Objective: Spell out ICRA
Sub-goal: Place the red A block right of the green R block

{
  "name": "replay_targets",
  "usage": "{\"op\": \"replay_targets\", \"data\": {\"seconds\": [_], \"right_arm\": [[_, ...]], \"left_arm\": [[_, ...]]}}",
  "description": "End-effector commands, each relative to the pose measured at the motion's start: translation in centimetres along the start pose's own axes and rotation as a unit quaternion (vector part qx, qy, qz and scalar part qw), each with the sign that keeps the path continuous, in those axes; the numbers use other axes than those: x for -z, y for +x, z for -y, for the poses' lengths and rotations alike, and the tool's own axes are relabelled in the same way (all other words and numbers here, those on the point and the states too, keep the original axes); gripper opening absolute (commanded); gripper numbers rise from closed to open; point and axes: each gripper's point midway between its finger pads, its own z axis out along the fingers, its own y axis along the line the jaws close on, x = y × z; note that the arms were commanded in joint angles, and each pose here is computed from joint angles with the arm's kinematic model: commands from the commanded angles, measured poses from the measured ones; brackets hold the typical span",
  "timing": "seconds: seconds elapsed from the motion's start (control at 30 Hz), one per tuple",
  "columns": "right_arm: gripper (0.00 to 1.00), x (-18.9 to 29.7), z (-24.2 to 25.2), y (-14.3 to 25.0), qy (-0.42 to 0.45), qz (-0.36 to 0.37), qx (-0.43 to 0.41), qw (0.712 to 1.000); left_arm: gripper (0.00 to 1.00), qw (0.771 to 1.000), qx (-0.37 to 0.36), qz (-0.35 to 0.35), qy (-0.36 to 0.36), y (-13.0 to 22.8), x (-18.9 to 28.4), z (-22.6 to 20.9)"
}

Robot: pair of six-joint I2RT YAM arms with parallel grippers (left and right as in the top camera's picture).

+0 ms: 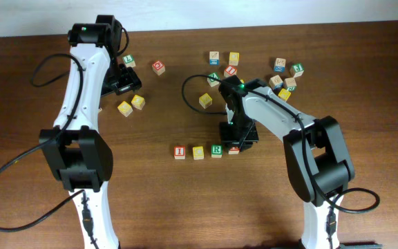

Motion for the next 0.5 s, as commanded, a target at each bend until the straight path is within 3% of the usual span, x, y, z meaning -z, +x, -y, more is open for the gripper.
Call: {"op": "replay_targets", "data": {"seconds": [0.0,0.1,0.27,0.47], "right_arm": [[0.45,1.0,-0.6,-0.4,-0.009,0.013,0.011,1.000],[0.50,1.3,-0.6,-0.5,-0.008,0.014,0.023,1.000],[0.53,6.7,-0.2,-1.9,0.040,0.047,0.025,0.998],[0.53,19.5,-0.1,-0.9,0.082,0.138,0.028,0.987]], "left_arm": [[0.99,1.000,-0.005,0.001,-0.007,-0.1,-0.1,-0.4],[0.99,1.000,-0.005,0.000,-0.007,0.0,-0.1,-0.4],[0.99,1.000,-0.005,0.001,-0.007,-0.1,-0.1,-0.4],[0.99,1.000,-0.005,0.001,-0.007,-0.1,-0.1,-0.4]]}}
